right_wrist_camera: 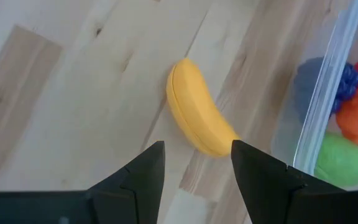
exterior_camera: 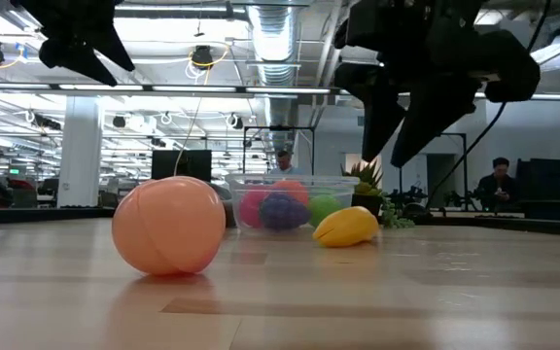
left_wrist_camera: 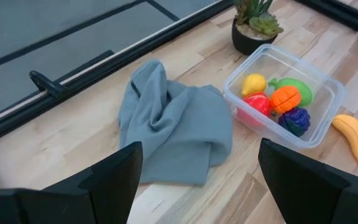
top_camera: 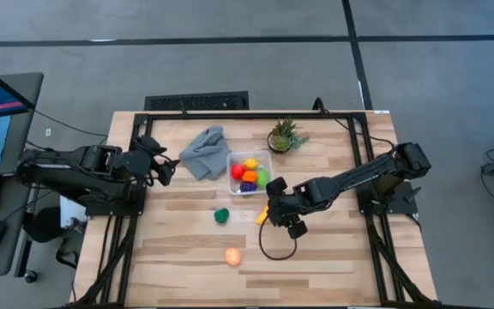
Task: Pick and placing Produce into tupperware
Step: Put the yellow banana into the transparent bin
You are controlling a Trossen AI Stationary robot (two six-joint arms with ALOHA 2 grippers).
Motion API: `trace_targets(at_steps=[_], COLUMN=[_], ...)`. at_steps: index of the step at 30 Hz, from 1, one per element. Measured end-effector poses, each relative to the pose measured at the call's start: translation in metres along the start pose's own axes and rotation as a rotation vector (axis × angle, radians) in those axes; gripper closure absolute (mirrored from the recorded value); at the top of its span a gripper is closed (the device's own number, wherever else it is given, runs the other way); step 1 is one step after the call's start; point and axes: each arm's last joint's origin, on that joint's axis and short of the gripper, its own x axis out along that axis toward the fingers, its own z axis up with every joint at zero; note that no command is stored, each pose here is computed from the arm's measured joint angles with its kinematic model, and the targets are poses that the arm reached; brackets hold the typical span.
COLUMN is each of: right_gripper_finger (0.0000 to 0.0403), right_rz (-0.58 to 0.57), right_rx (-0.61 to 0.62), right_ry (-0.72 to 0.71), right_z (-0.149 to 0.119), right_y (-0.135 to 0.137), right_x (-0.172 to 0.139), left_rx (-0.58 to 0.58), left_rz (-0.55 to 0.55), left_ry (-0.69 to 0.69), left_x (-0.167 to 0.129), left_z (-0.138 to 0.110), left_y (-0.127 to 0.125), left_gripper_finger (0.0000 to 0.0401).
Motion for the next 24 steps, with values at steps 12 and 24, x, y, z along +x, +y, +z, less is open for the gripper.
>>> trace_targets(at_steps=[12,24], right_gripper_finger=[0.0193,0.0172], right_rz=[-0.013,-0.029], right_rx=[-0.141,-0.178], right_ry=[-0.026,-0.033], right_z=[0.005,0.003], right_y=[-0.004,-0.014], right_x=[0.014,0.017], left_rx=[0.0,0.003], left_rz=[0.022,0.031], left_ry=[0.027,0.021], left_x=[0.008,0.007], left_z=[-0.001,-0.001], left_y=[-0.007,-0.005], left_gripper_finger=[0.0093,0.0093])
